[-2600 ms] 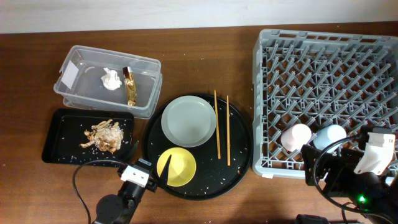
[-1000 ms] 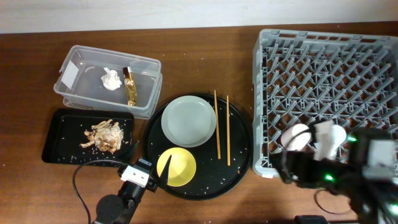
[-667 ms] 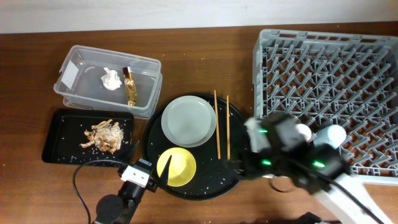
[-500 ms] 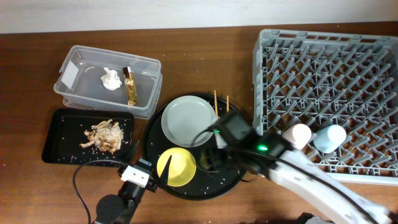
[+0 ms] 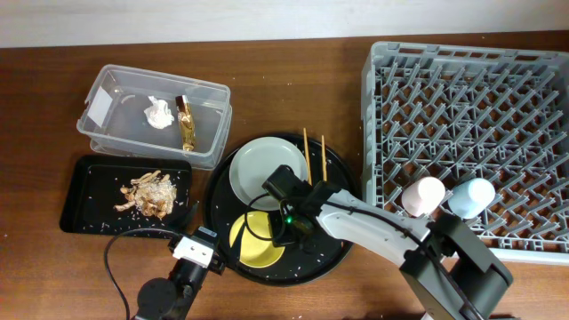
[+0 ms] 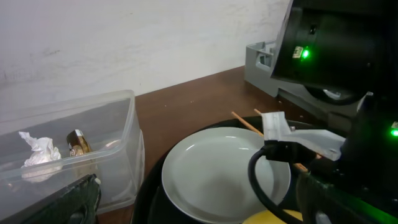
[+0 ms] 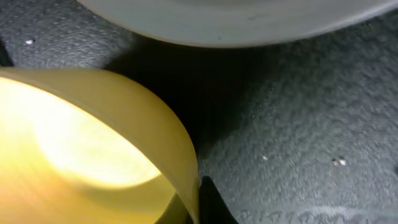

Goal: Sort waste into correct bins and load items into the dishwasher rack
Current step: 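Grasp the yellow bowl with the right gripper and lift it, then place the yellow bowl upside down in the dish rack, then grasp the wooden chopsticks on the black tray with the right gripper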

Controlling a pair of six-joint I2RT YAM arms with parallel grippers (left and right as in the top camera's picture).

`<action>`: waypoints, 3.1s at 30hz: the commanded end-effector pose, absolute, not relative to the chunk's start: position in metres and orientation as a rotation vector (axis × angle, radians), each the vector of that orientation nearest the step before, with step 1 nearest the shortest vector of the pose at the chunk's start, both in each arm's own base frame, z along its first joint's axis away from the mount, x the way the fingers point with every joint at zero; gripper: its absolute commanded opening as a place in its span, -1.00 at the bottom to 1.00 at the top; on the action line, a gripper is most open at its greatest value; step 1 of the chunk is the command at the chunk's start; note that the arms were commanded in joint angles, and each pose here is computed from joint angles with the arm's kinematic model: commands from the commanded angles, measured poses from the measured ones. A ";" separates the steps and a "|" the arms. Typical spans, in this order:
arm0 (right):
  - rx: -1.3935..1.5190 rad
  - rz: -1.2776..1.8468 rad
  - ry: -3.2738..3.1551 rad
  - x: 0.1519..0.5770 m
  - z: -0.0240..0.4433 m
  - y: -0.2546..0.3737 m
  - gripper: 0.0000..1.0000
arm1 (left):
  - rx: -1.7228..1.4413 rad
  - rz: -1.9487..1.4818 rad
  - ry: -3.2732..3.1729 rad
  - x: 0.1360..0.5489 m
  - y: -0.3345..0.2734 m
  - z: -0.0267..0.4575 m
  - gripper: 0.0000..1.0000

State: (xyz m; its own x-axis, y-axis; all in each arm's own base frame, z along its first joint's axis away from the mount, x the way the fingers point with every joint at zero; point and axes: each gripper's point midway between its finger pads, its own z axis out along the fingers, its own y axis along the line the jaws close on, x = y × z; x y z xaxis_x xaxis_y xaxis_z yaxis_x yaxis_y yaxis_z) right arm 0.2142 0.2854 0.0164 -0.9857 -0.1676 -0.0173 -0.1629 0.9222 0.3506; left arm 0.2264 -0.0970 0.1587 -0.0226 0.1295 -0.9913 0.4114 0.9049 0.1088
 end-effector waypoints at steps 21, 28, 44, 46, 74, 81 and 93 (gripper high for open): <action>-1.259 1.809 -3.316 0.331 0.262 -0.102 -0.92 | 0.443 -0.230 1.588 0.226 -0.097 0.158 0.99; -0.715 2.143 -3.002 0.381 0.220 -0.134 -0.92 | 0.443 -0.230 1.587 0.226 -0.097 0.158 0.99; -0.472 2.174 -2.843 0.394 0.172 -0.138 -0.92 | 0.443 -0.230 1.587 0.226 -0.097 0.158 0.99; -0.343 2.042 -2.950 0.400 0.157 -0.124 -0.88 | 0.443 -0.230 1.588 0.226 -0.097 0.158 0.99; 0.089 -0.214 -3.196 0.306 0.080 0.176 0.11 | 0.443 -0.230 1.587 0.226 -0.097 0.158 0.99; 0.021 -0.245 -3.208 0.296 0.030 0.175 -0.05 | 0.443 -0.230 1.588 0.226 -0.097 0.158 0.99; -0.009 -0.073 -3.244 0.299 -0.016 0.168 -0.74 | 0.443 -0.230 1.588 0.226 -0.097 0.158 0.99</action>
State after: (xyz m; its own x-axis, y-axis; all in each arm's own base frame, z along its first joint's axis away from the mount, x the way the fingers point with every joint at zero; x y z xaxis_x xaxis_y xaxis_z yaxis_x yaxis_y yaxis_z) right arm 0.3051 0.1757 0.0050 -0.9912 -0.0114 -0.1319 -0.0250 0.9945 0.1022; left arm 0.2264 -0.0970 0.1586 -0.0229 0.1296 -0.9913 0.4114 0.9049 0.1088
